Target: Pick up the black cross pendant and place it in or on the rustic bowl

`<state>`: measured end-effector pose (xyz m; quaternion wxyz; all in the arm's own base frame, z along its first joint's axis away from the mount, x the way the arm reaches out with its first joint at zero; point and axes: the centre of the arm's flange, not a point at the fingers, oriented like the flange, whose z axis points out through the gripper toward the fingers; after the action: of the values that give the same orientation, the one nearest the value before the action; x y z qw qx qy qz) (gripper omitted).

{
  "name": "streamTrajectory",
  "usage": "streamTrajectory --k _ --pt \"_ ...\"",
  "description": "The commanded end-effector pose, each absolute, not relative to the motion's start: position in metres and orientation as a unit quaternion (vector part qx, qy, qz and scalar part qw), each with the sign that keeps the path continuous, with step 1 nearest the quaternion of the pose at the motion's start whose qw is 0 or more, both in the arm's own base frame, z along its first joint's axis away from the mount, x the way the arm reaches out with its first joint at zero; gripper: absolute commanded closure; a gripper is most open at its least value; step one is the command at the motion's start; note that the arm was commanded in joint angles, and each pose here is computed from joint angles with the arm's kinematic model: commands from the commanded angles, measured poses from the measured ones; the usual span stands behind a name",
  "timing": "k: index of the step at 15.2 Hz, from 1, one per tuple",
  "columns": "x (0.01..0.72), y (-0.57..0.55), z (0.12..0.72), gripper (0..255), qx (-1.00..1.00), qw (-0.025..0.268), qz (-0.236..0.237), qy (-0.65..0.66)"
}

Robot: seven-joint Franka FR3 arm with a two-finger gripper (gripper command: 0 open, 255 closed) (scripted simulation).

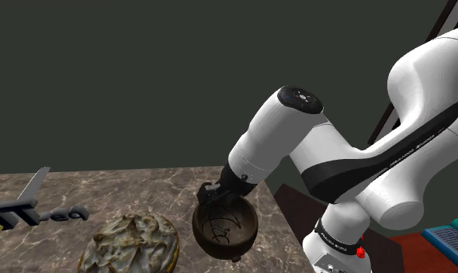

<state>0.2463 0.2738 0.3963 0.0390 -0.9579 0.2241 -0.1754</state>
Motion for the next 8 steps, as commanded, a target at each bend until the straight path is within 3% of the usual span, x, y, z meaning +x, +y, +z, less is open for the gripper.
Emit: streamTrajectory --k 1,4,8 --pt "0.246 0.274 0.396 0 -0.958 0.039 -0.175 0.224" --pt "0.246 0.274 0.396 0 -0.958 0.039 -0.175 0.224" --pt "0.229 0.274 0.443 0 -0.958 0.039 -0.175 0.224"
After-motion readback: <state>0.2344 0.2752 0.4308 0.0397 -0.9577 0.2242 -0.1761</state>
